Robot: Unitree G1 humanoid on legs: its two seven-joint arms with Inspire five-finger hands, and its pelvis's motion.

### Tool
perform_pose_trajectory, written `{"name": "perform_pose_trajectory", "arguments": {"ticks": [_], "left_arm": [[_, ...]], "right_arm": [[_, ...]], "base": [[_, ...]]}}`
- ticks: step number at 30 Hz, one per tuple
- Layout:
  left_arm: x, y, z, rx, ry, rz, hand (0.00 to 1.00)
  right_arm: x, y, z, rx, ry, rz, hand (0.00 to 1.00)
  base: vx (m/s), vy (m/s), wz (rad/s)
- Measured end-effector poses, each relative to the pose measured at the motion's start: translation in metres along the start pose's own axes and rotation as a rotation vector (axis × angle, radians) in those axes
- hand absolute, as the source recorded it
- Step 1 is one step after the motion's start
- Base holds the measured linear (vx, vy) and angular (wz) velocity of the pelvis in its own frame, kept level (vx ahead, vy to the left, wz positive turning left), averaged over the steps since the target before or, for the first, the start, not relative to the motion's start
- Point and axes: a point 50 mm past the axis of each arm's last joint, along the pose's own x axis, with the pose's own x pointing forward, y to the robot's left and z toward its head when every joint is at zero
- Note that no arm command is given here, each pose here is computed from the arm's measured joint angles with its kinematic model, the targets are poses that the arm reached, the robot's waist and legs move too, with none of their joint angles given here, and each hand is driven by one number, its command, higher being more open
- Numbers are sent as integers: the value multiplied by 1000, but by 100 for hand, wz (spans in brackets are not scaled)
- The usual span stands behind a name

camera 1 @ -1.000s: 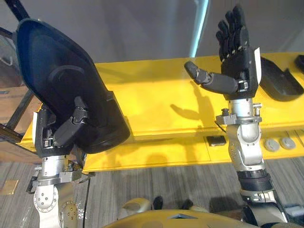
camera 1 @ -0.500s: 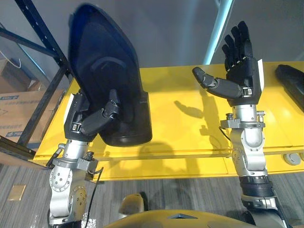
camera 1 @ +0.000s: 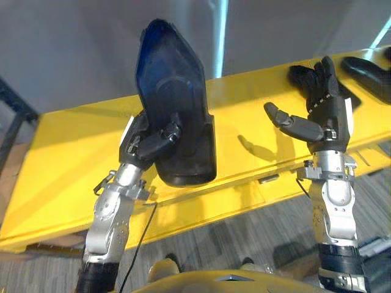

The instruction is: Walk over and take three plastic housings, then place them on the shelf

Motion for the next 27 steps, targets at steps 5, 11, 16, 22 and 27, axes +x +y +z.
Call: {"name": "perform_pose_trajectory", "arguments": {"ticks": [5, 11, 16, 22, 27], "left_arm": [[20, 16, -12, 161, 51, 221, 0], [46, 21, -7, 176, 16, 348, 0], [66, 30, -13, 125, 57, 436, 0], [85, 39, -32, -7, 178, 502, 0], [100, 40, -35, -105, 242, 512, 0]], "right_arm": [[-31, 0, -16, 134, 98, -81, 100], [-67, 25, -38, 263, 249, -83, 100], [-78, 43, -42, 335, 296, 86, 100], [-80, 61, -43, 365, 330, 260, 100], [-78, 70, -42, 378, 348, 317, 100]], "base": [[26, -21, -48], [11, -14, -34], [-9, 8, -24], [-8, -2, -13], [-22, -11, 2]]}}
